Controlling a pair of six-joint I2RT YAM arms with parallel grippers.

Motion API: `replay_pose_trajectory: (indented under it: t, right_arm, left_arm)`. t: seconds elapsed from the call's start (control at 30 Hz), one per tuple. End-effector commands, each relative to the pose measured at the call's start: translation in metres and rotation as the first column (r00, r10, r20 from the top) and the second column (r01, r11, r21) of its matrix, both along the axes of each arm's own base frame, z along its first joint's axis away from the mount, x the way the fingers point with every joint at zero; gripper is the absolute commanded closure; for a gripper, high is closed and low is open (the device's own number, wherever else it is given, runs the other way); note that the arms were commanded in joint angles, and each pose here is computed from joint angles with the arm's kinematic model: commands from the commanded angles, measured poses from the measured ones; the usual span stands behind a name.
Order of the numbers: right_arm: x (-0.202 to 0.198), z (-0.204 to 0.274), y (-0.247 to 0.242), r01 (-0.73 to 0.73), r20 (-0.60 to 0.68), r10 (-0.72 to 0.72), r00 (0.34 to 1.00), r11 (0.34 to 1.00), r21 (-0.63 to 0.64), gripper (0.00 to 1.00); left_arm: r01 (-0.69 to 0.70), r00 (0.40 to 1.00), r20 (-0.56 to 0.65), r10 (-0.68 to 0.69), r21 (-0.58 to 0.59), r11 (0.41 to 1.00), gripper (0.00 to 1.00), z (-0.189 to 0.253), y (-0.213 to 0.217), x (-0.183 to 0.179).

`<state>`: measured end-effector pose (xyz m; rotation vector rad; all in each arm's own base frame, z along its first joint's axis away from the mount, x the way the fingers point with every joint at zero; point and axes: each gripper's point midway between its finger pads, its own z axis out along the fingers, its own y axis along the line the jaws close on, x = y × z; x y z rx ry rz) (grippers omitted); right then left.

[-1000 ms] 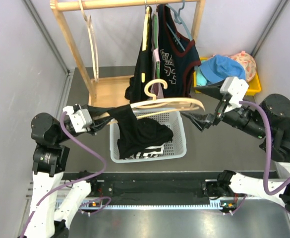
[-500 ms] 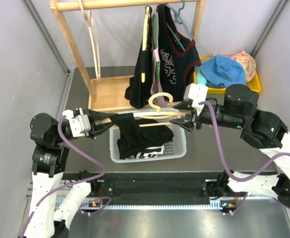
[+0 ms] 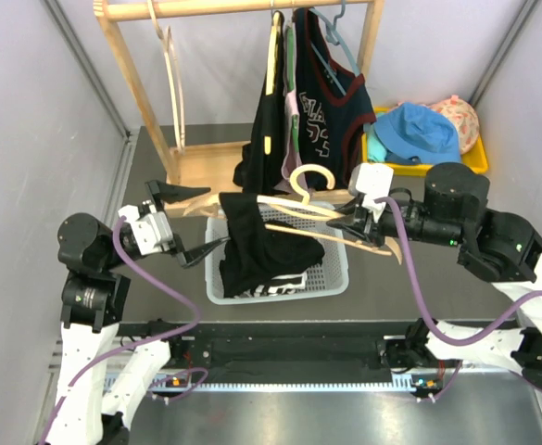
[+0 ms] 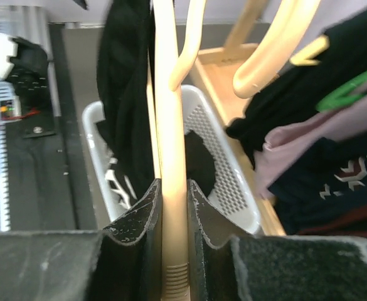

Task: Remove the tank top from the hanger

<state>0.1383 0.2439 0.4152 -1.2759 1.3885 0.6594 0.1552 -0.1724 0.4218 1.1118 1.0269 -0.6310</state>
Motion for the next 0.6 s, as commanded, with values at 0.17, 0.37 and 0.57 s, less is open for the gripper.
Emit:
replay_pose_trajectory:
  t: [0.17, 0.37, 0.57]
  right_arm:
    - [0.008, 0.022, -0.028, 0.128, 0.07, -0.133, 0.989, 0.989, 0.068, 1.0]
    - [0.018, 0.026, -0.029, 0.182, 0.078, -0.191, 0.979, 0.978, 0.104, 1.0]
    - [0.025, 0.034, -0.007, 0.159, 0.055, -0.171, 0.984, 0.973, 0.168, 1.0]
  left_arm:
    - [-0.067, 0.996, 0.052, 0.069, -0.041, 0.997, 0.01, 0.02, 0.007, 0.001]
    - [-0.087, 0.981, -0.182, 0.059, -0.15, 0.985, 0.01, -0.01, 0.006, -0.006]
    - [-0.043, 0.961, -0.276, -0.009, -0.183, 0.982, 0.01, -0.038, 0.0, -0.013]
